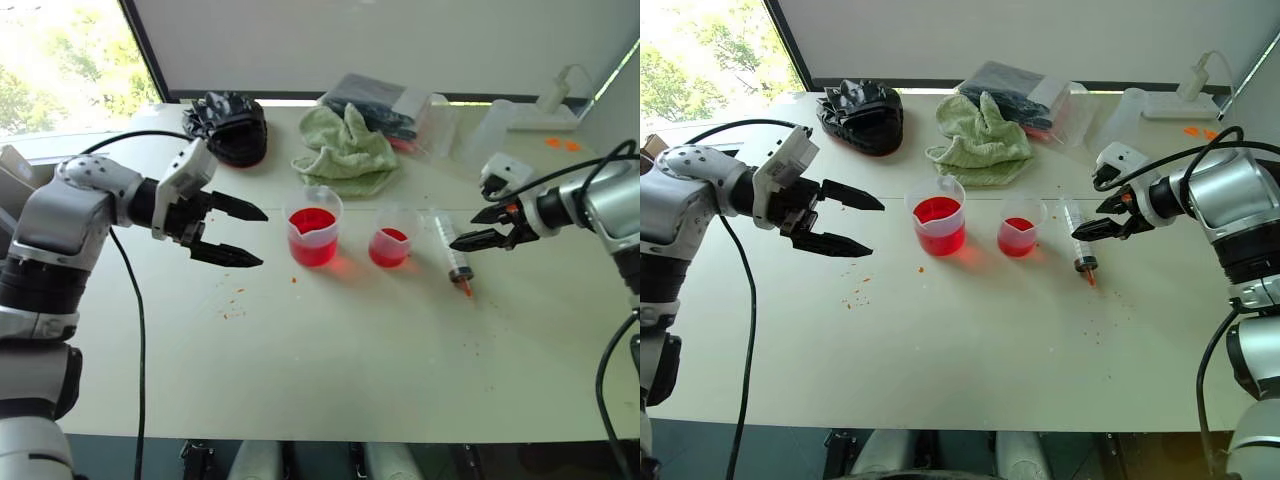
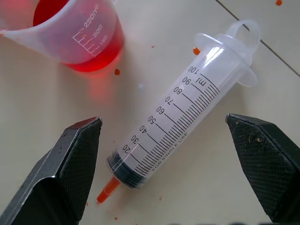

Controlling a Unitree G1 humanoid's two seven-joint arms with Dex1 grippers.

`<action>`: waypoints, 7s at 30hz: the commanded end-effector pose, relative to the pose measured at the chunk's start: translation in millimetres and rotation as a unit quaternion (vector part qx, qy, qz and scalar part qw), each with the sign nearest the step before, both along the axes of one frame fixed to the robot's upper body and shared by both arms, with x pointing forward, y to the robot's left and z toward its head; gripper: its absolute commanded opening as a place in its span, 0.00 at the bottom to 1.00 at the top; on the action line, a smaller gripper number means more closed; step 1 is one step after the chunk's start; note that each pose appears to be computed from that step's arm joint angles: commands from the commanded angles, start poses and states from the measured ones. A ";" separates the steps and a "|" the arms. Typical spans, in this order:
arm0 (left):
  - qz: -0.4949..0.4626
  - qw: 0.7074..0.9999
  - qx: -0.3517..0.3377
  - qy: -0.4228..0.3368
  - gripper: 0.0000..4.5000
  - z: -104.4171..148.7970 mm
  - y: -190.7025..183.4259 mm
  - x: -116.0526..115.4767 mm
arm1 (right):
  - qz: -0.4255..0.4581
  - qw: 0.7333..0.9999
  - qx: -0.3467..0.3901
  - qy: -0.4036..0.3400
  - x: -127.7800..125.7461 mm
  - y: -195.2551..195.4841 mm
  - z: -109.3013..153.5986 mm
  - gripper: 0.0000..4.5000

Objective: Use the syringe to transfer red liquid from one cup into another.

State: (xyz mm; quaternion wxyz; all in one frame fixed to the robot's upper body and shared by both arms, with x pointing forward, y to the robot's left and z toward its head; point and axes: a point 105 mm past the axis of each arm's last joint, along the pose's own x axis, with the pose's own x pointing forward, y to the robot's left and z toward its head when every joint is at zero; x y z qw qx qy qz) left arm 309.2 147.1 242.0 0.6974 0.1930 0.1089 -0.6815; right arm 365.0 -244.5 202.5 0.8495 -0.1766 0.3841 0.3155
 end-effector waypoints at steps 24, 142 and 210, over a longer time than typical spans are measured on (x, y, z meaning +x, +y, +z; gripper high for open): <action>-0.031 0.995 -0.033 -0.091 1.00 44.8 -22.9 14.8 | -0.175 0.983 0.004 0.064 24.2 1.5 -17.4 0.98; 0.090 0.976 -0.111 -0.162 1.00 98.6 8.0 29.8 | 0.110 0.822 0.376 -0.412 12.0 242.1 20.8 0.31; 0.109 0.973 -0.203 0.007 1.00 62.8 -39.1 47.0 | 0.135 0.828 0.363 -0.406 0.8 248.6 18.5 0.31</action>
